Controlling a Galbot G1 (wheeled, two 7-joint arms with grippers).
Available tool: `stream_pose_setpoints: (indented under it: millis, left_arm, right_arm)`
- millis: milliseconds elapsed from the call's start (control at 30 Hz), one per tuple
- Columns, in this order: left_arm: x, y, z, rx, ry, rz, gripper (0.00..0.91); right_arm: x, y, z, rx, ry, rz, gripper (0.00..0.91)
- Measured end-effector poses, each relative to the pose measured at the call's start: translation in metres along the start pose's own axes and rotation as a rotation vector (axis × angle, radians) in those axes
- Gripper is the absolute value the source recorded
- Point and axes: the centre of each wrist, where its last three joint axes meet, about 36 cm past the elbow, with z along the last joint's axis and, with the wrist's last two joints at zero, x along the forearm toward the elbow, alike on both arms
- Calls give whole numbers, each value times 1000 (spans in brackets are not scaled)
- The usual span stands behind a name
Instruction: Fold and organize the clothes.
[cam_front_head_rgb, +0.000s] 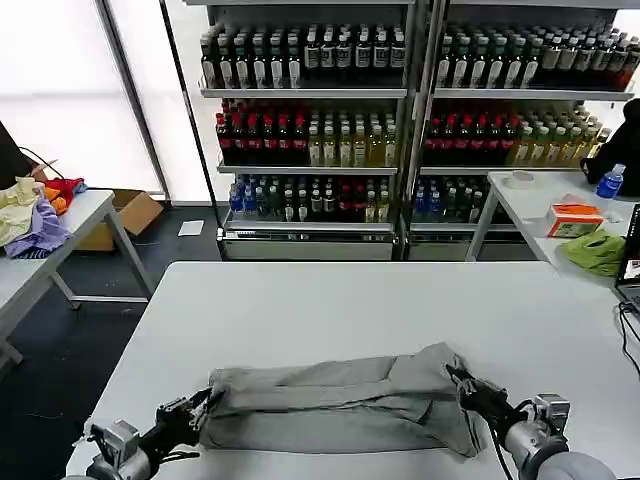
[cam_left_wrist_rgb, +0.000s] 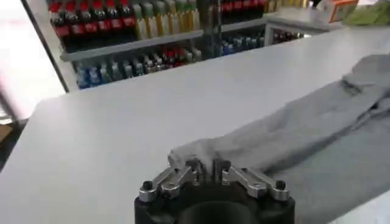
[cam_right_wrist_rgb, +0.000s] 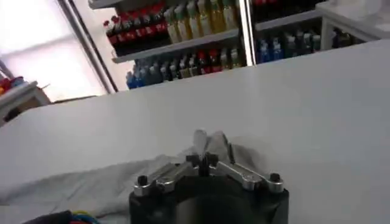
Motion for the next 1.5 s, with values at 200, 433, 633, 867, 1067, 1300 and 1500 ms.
stream_pose_setpoints:
  millis: [200, 433, 633, 867, 1067, 1300, 1500]
  left_arm:
    - [11, 6, -12, -8, -23, -69, 907]
    - [20, 0, -19, 26, -69, -142, 907]
    - [10, -27, -13, 116, -125, -222, 907]
    - [-14, -66, -4, 217, -151, -308, 907]
    - [-30, -92, 7, 246, -115, -334, 907]
    - [-44, -107, 19, 266, -85, -365, 0]
    - [-51, -115, 25, 278, -72, -380, 10]
  right_arm:
    - [8, -7, -12, 27, -98, 11, 907]
    - [11, -7, -3, 84, -234, -3, 907]
    - [13, -7, 11, 114, -281, 7, 907]
    - [13, -10, 21, 126, -302, 30, 907]
    - [13, -11, 29, 125, -298, 38, 907]
    - [12, -12, 33, 130, -301, 40, 907]
    - [13, -14, 33, 134, -305, 40, 907]
